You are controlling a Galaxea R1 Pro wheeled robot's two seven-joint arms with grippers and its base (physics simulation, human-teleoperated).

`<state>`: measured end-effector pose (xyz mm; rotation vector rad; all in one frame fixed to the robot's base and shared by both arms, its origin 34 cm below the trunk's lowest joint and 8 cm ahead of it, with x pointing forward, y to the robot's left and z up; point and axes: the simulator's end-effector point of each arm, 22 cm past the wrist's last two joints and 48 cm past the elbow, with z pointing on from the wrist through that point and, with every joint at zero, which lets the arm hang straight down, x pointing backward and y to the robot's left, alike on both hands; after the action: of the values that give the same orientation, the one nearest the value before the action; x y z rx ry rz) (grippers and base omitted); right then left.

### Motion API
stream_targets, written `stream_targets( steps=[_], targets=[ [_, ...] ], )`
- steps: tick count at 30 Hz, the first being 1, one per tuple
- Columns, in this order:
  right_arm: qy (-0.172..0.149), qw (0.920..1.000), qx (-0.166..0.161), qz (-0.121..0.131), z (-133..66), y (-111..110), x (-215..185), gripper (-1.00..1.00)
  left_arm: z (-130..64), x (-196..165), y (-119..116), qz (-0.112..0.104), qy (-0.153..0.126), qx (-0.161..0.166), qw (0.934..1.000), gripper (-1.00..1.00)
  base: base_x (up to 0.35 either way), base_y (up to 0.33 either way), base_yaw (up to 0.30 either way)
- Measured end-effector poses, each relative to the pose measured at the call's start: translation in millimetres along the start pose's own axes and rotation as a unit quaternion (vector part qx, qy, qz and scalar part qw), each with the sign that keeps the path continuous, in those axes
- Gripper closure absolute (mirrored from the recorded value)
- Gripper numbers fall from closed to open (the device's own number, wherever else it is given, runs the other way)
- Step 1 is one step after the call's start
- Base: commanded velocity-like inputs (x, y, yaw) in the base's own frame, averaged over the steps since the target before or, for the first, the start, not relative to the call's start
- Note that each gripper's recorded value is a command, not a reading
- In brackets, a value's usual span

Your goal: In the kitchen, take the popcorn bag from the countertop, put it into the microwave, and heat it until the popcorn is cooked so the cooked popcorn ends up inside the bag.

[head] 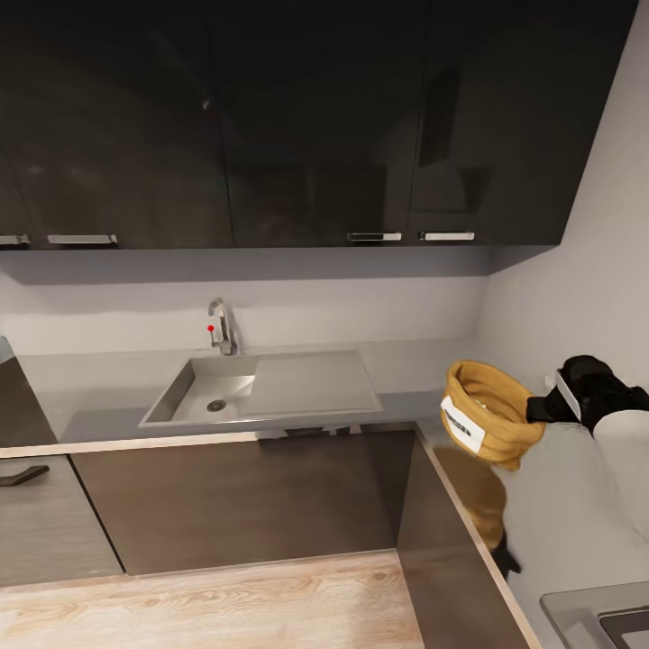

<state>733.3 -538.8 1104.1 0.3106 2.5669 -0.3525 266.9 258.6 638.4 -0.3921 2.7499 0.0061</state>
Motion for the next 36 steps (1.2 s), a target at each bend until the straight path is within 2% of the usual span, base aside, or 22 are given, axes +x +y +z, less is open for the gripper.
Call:
stream_targets(
  steps=[2,3,6,13,19,28,33,35,36],
  targets=[
    [-0.013,0.9999,0.005,0.007,-16.9,-4.8,-16.1,1.00,0.0,0.1,0.1,0.001,0.000,0.000,1.0000,-1.00,0.000,0.000,0.000],
    [-0.008,0.9999,0.006,0.010,-21.1,-6.1,-16.1,1.00,0.0,-0.2,2.2,0.001,0.000,-0.001,1.0000,-1.00,0.000,0.000,0.000],
    [-0.033,0.9993,0.009,0.013,-33.2,-10.0,-33.3,1.00,0.2,-0.6,5.7,0.001,0.000,-0.004,1.0000,-1.00,-0.077,0.078,0.000],
    [-0.040,0.9990,0.009,0.017,-36.6,-12.8,-38.1,1.00,0.0,0.5,6.3,0.000,0.001,-0.004,1.0000,-1.00,-0.226,0.251,0.000],
    [-0.058,0.9975,-0.002,0.041,-45.3,-17.1,-48.4,1.00,-0.1,1.2,7.4,0.000,0.001,-0.005,1.0000,-1.00,-0.234,0.289,0.000],
    [-0.061,0.9973,-0.002,0.043,-46.4,-16.4,-49.8,1.00,-0.2,1.9,15.1,-0.001,0.004,-0.010,0.9999,-1.00,-0.208,0.319,-0.004],
    [-0.061,0.9972,0.001,0.042,-46.9,-16.6,-50.4,1.00,-0.2,1.8,15.5,-0.002,0.004,-0.010,0.9999,-1.00,-0.190,0.329,-0.234],
    [-0.062,0.9972,-0.002,0.042,-47.3,-10.9,-51.9,1.00,-0.3,2.3,15.6,-0.002,0.004,-0.010,0.9999,-1.00,-0.188,0.329,-0.292],
    [-0.063,0.9972,-0.005,0.039,-48.3,0.2,-54.5,1.00,-0.3,2.3,15.6,-0.001,0.004,-0.010,0.9999,-1.00,-0.187,0.329,-0.297]
  ],
)
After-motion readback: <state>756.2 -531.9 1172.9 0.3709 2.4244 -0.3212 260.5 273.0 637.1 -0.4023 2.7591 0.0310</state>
